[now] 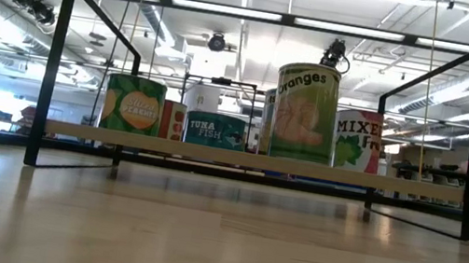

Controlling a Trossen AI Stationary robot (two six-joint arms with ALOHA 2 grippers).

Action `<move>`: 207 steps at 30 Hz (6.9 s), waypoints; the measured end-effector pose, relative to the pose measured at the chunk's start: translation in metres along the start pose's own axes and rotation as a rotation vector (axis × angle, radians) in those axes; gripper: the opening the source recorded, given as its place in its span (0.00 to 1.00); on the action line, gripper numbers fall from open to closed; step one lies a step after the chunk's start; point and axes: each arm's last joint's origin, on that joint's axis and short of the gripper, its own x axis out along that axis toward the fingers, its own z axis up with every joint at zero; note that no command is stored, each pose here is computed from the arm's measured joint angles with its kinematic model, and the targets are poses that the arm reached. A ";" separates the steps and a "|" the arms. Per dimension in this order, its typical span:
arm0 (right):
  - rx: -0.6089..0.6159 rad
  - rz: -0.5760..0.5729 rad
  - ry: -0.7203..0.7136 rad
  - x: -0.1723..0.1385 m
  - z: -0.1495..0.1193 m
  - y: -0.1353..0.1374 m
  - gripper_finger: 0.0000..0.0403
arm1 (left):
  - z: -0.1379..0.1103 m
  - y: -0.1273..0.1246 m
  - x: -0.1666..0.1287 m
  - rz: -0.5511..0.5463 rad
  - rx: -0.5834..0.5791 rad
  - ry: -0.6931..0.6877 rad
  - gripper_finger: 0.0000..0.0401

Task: Pick and place cans onto a shelf
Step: Put the canned green on the shelf, then return to Home Position

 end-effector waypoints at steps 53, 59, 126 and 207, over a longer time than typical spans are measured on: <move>-0.071 0.168 0.161 0.146 -0.084 0.023 0.05 | 0.018 -0.003 -0.002 -0.027 0.036 -0.186 0.47; -0.137 0.121 0.128 0.127 -0.060 0.022 0.02 | 0.018 -0.003 -0.002 -0.027 0.036 -0.185 0.47; 0.065 -0.181 0.162 0.054 0.177 -0.182 0.12 | 0.034 -0.009 -0.007 -0.141 0.079 -0.350 0.47; -0.065 0.169 -1.237 -0.133 0.064 -0.207 0.08 | 0.074 0.009 0.042 0.204 0.181 -0.478 0.08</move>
